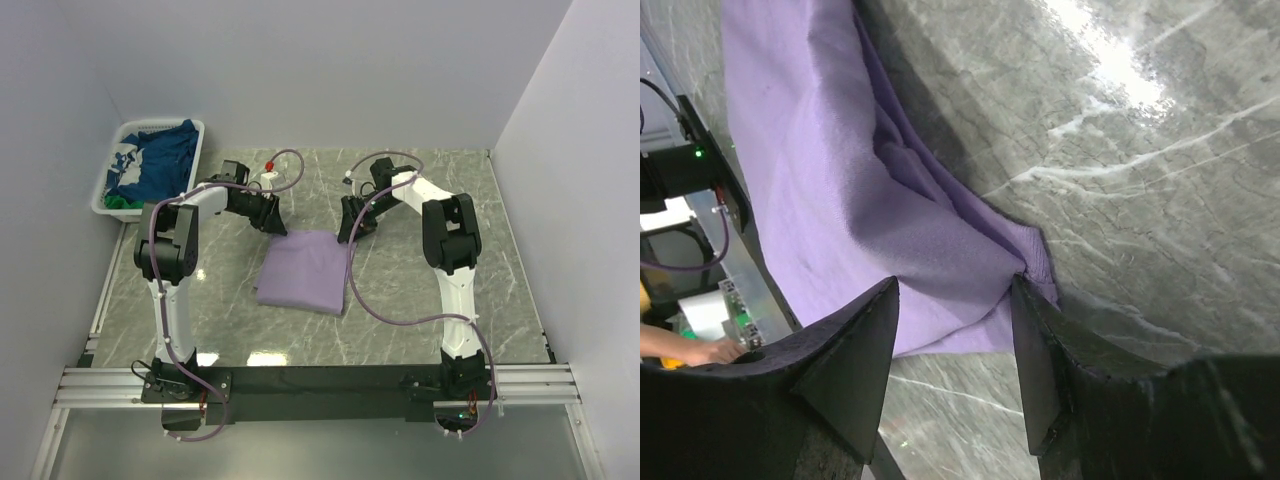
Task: Fold and stack the t-shirts
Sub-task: Fold the tshirt
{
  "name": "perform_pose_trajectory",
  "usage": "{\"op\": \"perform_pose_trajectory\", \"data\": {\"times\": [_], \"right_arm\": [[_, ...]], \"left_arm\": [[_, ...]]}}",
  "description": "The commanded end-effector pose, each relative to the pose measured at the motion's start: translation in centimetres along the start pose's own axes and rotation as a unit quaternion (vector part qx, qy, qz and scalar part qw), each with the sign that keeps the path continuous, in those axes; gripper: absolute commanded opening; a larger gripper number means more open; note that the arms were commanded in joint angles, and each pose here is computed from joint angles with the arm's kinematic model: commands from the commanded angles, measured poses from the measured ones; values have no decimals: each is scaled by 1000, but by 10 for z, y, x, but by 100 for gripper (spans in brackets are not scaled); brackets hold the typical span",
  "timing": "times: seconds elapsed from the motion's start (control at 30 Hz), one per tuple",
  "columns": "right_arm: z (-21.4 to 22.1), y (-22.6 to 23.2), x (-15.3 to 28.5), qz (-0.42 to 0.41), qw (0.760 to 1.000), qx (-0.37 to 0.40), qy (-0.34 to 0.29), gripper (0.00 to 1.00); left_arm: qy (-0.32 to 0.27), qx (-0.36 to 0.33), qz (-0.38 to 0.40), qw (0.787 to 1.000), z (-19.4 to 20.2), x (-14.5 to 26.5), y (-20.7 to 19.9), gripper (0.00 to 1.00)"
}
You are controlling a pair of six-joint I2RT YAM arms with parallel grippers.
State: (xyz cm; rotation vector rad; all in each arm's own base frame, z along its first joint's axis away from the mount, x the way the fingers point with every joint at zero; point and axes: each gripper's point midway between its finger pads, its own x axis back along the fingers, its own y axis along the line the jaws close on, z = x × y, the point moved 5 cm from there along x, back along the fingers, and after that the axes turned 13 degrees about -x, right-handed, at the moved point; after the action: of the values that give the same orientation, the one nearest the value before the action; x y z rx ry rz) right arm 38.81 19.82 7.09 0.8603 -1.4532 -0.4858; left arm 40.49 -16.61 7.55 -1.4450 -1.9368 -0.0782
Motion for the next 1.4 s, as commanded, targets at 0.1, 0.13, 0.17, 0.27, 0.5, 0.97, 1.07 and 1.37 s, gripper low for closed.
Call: {"op": "perform_pose_trajectory", "data": {"times": [0.1,0.13,0.17,0.27,0.5,0.97,1.07,1.37], "right_arm": [[-1,-10,-6,11,1000,-26,4,57],[0,-12,-7,12,999,-31,6,57],[1,-12,-6,15,999,-30,6,57],[5,-14,-7,19,999,-33,6,58],[13,1,-6,-44,997,-57,28,53],[20,26,25,-55,998,-24,8,42],[21,27,30,-48,999,-20,0,42],[11,30,34,-42,999,-17,-13,16]], "left_arm": [[-7,-3,-4,1000,-9,1,4,38],[-6,-2,-3,1000,-9,0,4,38],[-6,-2,-2,1000,-9,0,4,38],[-5,-2,-3,1000,-9,0,4,38],[-3,2,-4,1000,-9,-1,6,37],[-2,5,-4,1000,-8,-1,7,37],[-2,5,-5,1000,-8,-1,7,36],[0,7,-3,1000,-8,-2,8,37]]}}
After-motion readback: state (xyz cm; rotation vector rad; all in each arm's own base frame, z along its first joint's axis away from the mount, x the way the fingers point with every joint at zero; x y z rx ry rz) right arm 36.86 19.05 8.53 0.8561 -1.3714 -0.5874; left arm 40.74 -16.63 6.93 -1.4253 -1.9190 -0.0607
